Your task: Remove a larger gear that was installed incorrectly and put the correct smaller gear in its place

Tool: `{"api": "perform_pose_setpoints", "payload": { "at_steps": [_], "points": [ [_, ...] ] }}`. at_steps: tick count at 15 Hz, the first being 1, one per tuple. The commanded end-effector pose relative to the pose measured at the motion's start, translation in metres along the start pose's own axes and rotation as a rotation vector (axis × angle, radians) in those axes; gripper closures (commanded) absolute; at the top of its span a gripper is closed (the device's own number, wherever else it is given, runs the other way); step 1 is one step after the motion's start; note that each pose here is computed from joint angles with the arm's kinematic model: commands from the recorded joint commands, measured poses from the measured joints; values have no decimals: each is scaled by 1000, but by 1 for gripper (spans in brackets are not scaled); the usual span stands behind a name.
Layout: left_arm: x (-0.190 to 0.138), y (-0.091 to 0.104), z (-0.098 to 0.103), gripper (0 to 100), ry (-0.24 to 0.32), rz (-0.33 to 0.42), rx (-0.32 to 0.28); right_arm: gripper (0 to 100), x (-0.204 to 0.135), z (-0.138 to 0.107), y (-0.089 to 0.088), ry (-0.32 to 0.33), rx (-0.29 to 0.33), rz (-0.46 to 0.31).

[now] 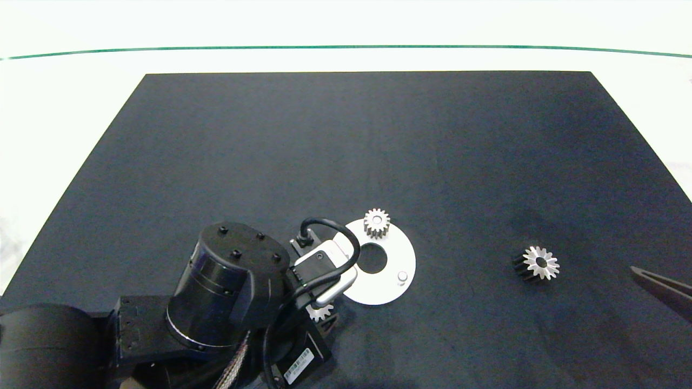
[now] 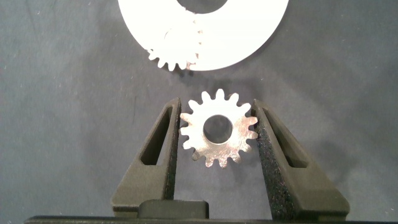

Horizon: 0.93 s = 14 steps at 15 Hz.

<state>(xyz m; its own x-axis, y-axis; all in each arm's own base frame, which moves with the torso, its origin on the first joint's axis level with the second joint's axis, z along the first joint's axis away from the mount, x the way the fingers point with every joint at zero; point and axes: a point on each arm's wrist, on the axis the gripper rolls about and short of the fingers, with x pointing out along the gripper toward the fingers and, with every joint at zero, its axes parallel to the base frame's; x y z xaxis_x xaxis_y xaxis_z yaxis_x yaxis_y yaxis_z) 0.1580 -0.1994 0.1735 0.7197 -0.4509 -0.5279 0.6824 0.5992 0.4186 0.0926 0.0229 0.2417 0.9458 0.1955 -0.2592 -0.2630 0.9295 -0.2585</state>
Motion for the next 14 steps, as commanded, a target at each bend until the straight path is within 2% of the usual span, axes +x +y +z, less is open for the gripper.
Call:
{"api": "perform_pose_setpoints", "payload": {
  "at_steps": [1, 3, 6, 8, 14],
  "points": [
    [-3, 2, 24, 81, -6, -17, 18, 0, -5, 2, -1, -22, 0, -6],
    [-1, 1, 39, 81, -17, -20, 22, 0, -6, 5, -2, -37, 0, -10],
    [6, 2, 50, 81, -33, -13, 16, 0, -9, 11, -3, -59, 11, -17],
    [13, 0, 54, 81, -33, -12, 17, 0, -21, 13, -5, -99, 32, -34],
    [23, -20, 68, 81, -52, -43, 44, 0, -40, 12, -6, -134, 41, -52]
  ]
}}
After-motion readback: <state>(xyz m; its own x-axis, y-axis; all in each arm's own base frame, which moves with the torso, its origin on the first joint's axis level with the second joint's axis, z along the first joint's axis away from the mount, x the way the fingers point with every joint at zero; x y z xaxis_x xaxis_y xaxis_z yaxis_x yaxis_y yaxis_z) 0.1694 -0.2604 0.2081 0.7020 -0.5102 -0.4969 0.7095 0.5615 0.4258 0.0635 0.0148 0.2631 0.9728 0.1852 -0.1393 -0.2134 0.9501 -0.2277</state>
